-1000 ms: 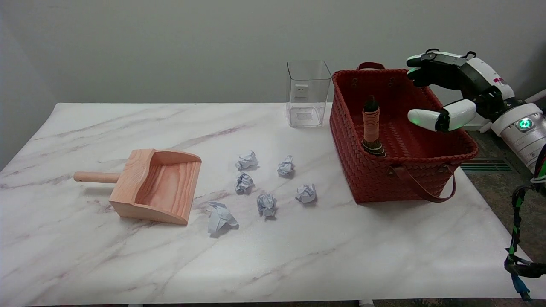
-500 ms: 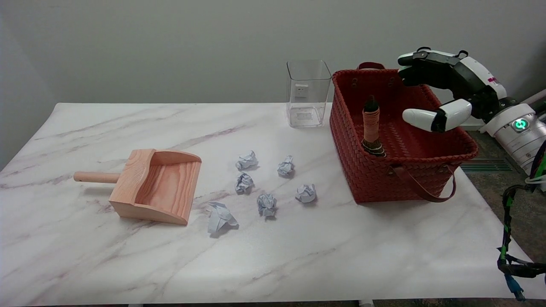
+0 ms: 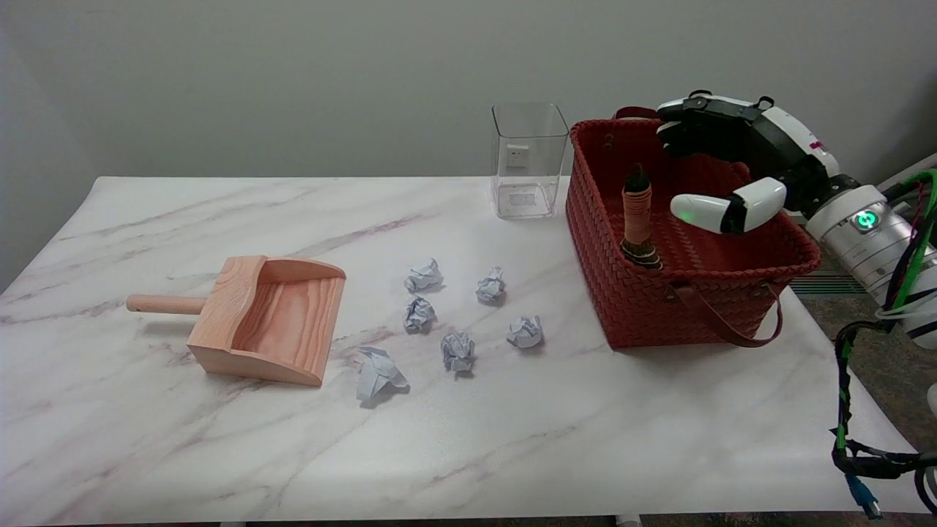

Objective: Pick up the broom in the basket by its handle.

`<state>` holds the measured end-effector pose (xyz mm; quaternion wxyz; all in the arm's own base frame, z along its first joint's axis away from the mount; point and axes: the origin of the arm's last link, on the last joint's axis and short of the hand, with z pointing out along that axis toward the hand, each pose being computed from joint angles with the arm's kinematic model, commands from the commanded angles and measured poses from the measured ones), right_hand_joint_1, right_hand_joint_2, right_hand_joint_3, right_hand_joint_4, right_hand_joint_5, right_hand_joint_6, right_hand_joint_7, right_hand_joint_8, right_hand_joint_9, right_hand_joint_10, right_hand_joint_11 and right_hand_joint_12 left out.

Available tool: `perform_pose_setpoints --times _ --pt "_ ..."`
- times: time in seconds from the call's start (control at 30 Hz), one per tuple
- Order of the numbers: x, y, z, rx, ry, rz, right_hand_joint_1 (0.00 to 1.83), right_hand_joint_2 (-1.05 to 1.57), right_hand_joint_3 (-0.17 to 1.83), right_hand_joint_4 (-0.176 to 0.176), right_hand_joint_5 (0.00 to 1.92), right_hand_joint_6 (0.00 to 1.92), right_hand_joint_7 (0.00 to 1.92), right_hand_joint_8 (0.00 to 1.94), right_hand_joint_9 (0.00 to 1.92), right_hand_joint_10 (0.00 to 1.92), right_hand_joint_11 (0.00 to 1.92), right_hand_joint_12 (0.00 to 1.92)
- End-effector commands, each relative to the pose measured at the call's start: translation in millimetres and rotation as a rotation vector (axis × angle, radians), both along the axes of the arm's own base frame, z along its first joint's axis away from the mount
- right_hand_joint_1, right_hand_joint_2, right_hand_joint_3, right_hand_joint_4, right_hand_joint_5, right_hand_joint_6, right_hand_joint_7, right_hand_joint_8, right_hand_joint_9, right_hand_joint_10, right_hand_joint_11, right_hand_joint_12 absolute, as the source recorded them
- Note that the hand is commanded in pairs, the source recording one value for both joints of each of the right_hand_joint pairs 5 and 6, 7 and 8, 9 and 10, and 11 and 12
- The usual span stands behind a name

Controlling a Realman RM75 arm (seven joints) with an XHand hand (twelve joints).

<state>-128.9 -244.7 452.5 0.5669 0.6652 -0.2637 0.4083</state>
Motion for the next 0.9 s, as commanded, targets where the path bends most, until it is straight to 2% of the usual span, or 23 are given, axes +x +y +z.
perform_pose_setpoints --times 0.03,0.9 --pt "-13.6 -11.5 -18.3 0.065 -0.055 -0.015 1.18 -0.01 1.06 0.000 0.51 0.51 0.60 0.60 0.50 0.50 0.56 0.56" --pt "-39.9 -14.3 -41.3 0.111 -0.127 -0.069 1.17 0.00 1.06 0.000 0.53 0.53 0.59 0.59 0.50 0.50 0.57 0.57"
